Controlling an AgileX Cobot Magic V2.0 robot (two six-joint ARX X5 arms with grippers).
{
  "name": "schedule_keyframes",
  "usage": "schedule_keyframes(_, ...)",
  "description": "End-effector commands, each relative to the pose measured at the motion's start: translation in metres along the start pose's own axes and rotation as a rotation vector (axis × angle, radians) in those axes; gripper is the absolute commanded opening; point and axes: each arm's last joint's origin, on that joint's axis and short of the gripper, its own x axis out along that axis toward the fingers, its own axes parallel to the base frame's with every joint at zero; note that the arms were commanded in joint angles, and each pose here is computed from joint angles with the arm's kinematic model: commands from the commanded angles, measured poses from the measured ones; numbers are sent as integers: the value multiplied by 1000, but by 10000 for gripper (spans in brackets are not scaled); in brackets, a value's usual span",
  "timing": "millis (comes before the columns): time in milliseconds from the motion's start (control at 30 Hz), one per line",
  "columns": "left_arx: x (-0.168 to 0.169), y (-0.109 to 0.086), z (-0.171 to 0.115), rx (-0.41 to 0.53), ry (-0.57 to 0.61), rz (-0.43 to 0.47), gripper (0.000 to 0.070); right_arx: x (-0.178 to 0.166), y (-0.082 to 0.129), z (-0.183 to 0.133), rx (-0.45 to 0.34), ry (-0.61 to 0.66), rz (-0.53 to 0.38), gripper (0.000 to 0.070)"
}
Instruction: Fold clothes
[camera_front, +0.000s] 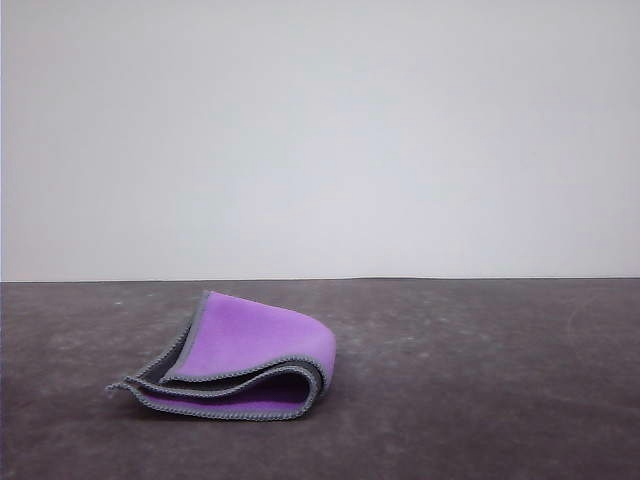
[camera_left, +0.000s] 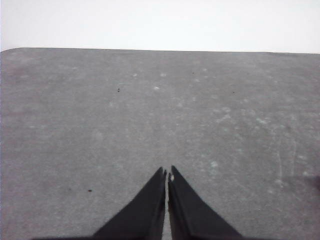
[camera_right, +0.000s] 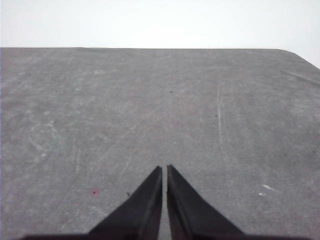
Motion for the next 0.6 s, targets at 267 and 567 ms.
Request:
schedule_keyframes(267, 2, 0, -5, 0, 3, 3, 0, 0, 0, 0, 10, -5, -4, 15)
schedule_keyframes(567, 2, 0, -5, 0, 3, 3, 0, 0, 0, 0, 10, -5, -4, 15)
